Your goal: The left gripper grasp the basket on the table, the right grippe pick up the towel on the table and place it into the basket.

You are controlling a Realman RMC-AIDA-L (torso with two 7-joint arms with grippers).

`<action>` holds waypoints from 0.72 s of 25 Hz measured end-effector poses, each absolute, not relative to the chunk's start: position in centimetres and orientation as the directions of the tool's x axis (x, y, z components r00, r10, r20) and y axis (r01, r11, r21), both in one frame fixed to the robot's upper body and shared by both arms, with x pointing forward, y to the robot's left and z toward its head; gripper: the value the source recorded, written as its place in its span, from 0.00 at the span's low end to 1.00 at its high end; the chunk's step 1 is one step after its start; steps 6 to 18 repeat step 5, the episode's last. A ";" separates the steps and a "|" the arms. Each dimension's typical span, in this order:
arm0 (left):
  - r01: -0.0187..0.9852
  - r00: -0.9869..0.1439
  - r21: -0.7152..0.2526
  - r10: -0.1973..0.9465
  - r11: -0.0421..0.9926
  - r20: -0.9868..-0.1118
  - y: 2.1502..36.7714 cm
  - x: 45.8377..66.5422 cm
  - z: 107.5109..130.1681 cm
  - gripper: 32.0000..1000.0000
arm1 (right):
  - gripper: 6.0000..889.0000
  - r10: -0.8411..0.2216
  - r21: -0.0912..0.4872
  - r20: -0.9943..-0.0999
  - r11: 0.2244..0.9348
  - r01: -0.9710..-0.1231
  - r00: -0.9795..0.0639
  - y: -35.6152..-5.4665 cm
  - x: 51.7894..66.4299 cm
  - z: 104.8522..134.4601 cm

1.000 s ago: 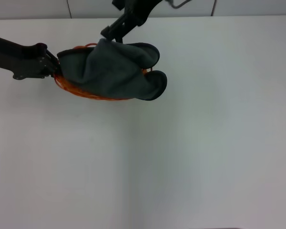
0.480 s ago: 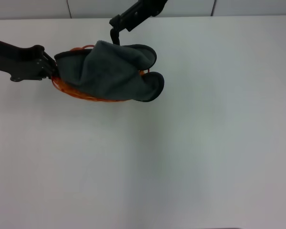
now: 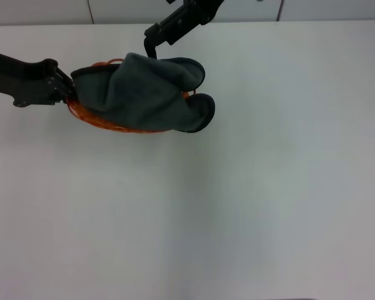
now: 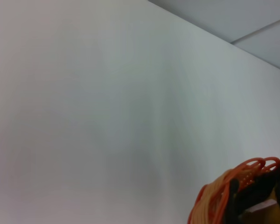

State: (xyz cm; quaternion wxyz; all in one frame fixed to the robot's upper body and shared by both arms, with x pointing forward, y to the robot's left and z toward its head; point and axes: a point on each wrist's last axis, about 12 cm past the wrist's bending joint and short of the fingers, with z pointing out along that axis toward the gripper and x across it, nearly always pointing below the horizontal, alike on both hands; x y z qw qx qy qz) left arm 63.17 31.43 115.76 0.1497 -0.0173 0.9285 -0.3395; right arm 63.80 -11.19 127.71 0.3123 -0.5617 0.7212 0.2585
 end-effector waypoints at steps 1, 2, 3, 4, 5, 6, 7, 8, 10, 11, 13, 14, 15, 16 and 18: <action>0.069 -0.955 -0.636 -0.134 0.769 -0.266 31.4 63.2 115.8 0.07 | 0.96 -0.649 0.022 -0.741 0.236 -0.972 -0.174 -11.2 63.8 127.7; 0.069 -0.955 -0.636 -0.134 0.769 -0.266 31.4 63.2 115.8 0.07 | 0.96 -0.649 0.022 -0.741 0.236 -0.971 -0.174 -11.2 63.8 127.7; 0.069 -0.955 -0.636 -0.134 0.769 -0.266 31.4 63.2 115.8 0.07 | 0.96 -0.649 0.022 -0.741 0.237 -0.971 -0.175 -11.2 63.8 127.7; 0.069 -0.955 -0.636 -0.134 0.769 -0.266 31.4 63.2 115.8 0.07 | 0.96 -0.649 0.022 -0.741 0.237 -0.971 -0.175 -11.2 63.8 127.7; 0.069 -0.955 -0.636 -0.134 0.769 -0.266 31.4 63.2 115.8 0.07 | 0.96 -0.649 0.021 -0.741 0.237 -0.971 -0.175 -11.2 63.8 127.7; 0.069 -0.955 -0.636 -0.134 0.769 -0.266 31.4 63.2 115.8 0.07 | 0.96 -0.649 0.021 -0.741 0.237 -0.971 -0.175 -11.2 63.8 127.7; 0.069 -0.955 -0.636 -0.134 0.769 -0.266 31.4 63.2 115.8 0.07 | 0.96 -0.649 0.021 -0.741 0.237 -0.971 -0.175 -11.2 63.8 127.7; 0.069 -0.955 -0.636 -0.134 0.769 -0.266 31.4 63.2 115.8 0.07 | 0.96 -0.649 0.021 -0.741 0.237 -0.971 -0.175 -11.2 63.8 127.7; 0.069 -0.955 -0.636 -0.134 0.769 -0.266 31.4 63.2 115.8 0.07 | 0.96 -0.649 0.021 -0.741 0.237 -0.971 -0.175 -11.2 63.8 127.7; 0.069 -0.955 -0.636 -0.134 0.769 -0.266 31.4 63.2 115.8 0.07 | 0.96 -0.649 0.021 -0.741 0.237 -0.971 -0.175 -11.2 63.8 127.7; 0.069 -0.955 -0.636 -0.134 0.769 -0.266 31.4 63.2 115.8 0.07 | 0.96 -0.649 0.021 -0.741 0.237 -0.971 -0.175 -11.2 63.8 127.7; 0.069 -0.955 -0.636 -0.134 0.769 -0.266 31.4 63.2 115.8 0.07 | 0.96 -0.649 0.021 -0.741 0.237 -0.971 -0.175 -11.2 63.8 127.7; 0.069 -0.955 -0.636 -0.134 0.769 -0.266 31.4 63.2 115.8 0.07 | 0.96 -0.649 0.021 -0.741 0.237 -0.971 -0.175 -11.2 63.8 127.7; 0.069 -0.955 -0.636 -0.134 0.769 -0.266 31.4 63.2 115.8 0.07 | 0.96 -0.649 0.021 -0.741 0.237 -0.971 -0.175 -11.2 63.8 127.7; 0.069 -0.955 -0.636 -0.134 0.769 -0.266 31.4 63.2 115.8 0.07 | 0.96 -0.649 0.021 -0.741 0.237 -0.971 -0.175 -11.2 63.8 127.7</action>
